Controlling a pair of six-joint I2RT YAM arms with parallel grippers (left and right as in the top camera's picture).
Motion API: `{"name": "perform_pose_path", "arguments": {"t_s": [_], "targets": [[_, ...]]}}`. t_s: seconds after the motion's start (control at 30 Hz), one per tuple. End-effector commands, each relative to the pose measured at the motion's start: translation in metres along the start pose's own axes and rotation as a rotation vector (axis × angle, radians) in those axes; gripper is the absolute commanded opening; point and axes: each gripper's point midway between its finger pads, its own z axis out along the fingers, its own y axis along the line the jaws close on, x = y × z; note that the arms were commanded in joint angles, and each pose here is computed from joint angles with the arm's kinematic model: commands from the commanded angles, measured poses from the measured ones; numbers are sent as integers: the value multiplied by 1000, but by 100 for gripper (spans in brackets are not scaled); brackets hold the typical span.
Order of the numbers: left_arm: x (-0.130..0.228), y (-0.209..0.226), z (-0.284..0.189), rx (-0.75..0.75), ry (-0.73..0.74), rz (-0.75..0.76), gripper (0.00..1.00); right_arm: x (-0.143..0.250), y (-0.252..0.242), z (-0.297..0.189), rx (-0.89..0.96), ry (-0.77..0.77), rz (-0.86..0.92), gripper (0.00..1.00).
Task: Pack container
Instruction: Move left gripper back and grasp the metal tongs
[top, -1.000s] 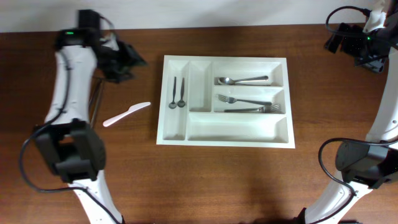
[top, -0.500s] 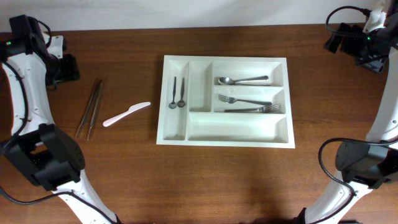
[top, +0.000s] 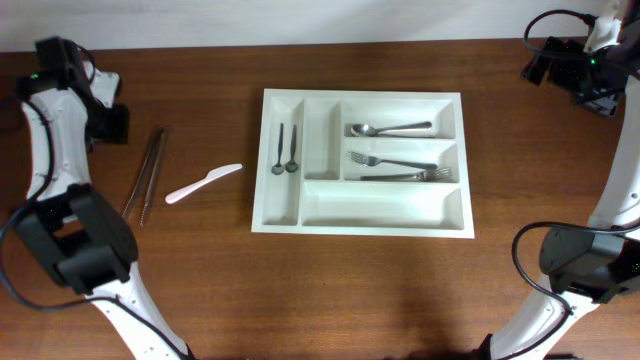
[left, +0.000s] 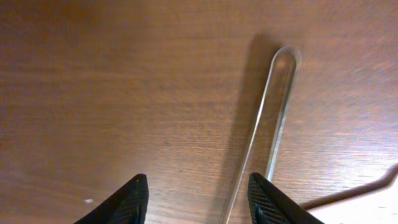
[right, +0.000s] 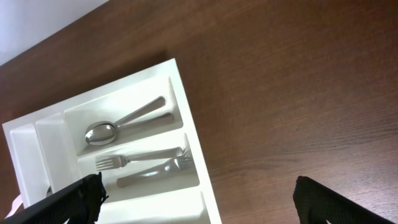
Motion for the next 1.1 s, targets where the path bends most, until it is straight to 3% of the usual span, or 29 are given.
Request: {"name": "perform_pose_path", "arguments": {"t_s": [0.0,0.43,0.93,1.07], "targets": [[17,-4,36,2,95,33,52,2,0,4,7,12,-2,98],[26,-17,59,40,152,217,45,7,0,4,11,33,3,98],[45,-46,83,177,211,231,46,7,0,4,10,34,3,99],[49,-48,93,186,229,232,41,7,0,4,10,34,3,98]]}}
